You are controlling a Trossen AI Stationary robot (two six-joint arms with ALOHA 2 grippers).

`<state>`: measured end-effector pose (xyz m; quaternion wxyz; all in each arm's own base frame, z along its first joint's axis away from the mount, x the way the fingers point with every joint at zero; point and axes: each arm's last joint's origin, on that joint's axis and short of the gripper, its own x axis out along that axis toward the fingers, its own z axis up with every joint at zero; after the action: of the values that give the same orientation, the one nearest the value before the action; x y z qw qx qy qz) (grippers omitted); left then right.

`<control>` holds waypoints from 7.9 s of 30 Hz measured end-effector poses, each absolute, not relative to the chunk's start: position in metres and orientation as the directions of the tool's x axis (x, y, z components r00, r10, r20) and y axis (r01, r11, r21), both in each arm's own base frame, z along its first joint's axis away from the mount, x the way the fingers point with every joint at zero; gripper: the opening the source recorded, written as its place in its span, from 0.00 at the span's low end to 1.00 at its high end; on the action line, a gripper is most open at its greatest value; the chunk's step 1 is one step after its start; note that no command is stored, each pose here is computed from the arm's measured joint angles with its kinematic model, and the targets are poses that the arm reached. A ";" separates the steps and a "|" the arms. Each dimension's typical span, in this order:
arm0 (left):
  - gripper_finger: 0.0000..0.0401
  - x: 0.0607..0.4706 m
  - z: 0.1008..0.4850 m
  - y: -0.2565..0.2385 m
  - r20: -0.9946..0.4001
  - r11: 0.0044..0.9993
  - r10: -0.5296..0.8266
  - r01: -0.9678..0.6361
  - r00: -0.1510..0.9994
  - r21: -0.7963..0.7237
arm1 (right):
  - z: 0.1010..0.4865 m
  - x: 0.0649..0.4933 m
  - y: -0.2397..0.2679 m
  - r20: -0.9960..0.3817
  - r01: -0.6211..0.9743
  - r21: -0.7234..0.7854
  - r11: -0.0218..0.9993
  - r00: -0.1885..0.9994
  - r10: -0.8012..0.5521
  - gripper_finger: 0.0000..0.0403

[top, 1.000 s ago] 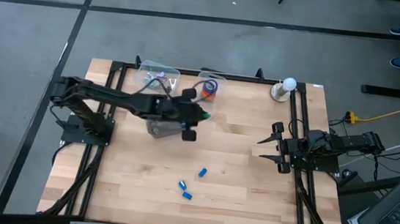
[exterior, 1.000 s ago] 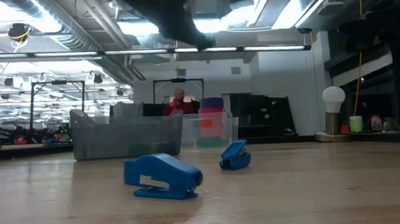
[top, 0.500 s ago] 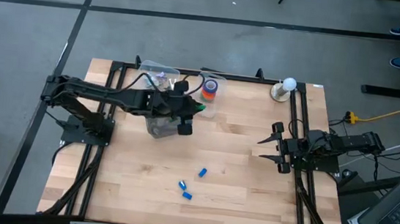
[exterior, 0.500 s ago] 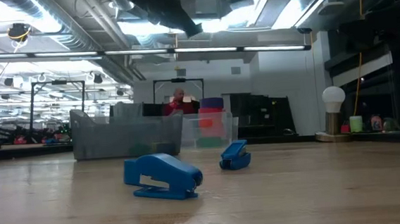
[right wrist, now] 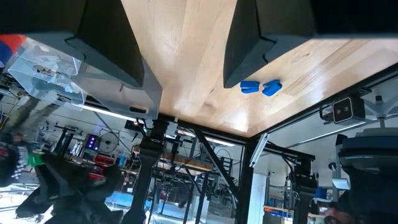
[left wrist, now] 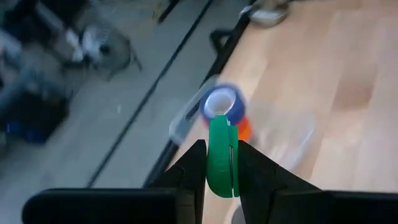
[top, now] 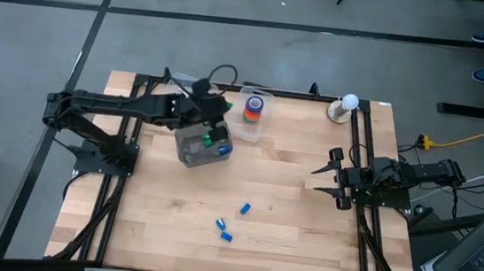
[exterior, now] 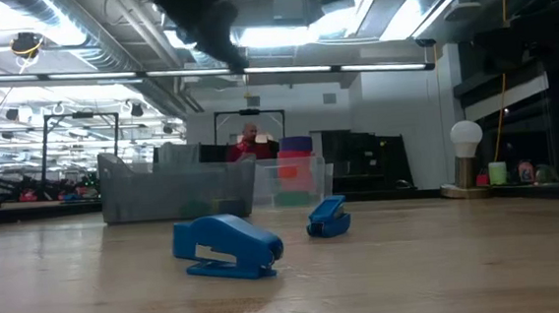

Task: Pick and place Stapler, Stapler remover, tape
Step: Put the green stapler into the black bin, then put the blue stapler into the black bin

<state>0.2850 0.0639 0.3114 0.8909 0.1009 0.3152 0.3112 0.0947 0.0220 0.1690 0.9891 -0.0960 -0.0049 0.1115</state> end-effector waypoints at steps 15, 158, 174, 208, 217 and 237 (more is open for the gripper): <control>0.15 0.251 0.285 0.061 -0.812 0.773 0.427 -0.626 0.398 0.099 | 0.169 0.095 0.022 -0.012 -0.219 -0.191 0.957 0.975 0.221 0.56; 0.15 0.325 0.112 -0.108 -0.769 0.814 -0.352 0.580 0.534 0.030 | 0.169 0.095 0.022 -0.012 -0.220 -0.191 0.957 0.975 0.222 0.56; 0.15 0.304 0.191 -0.027 -0.740 0.933 0.163 0.142 0.653 0.331 | 0.169 0.095 0.022 -0.012 -0.220 -0.191 0.957 0.975 0.221 0.56; 0.16 0.221 0.268 0.037 -0.584 0.650 0.688 -0.723 0.430 0.233 | 0.169 0.095 0.022 -0.012 -0.220 -0.191 0.957 0.975 0.222 0.56; 0.16 0.213 0.238 0.046 -0.830 0.601 0.495 -0.791 0.258 0.112 | 0.169 0.095 0.022 -0.012 -0.220 -0.191 0.957 0.975 0.221 0.56; 0.32 0.229 0.215 0.049 -0.877 0.582 0.441 -0.805 0.192 0.116 | 0.169 0.095 0.022 -0.012 -0.220 -0.191 0.957 0.975 0.221 0.56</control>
<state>0.2293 0.0486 0.2146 0.7483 -0.1895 0.4804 0.4163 0.0947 0.0220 0.1689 0.9891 -0.0958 -0.0045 0.1114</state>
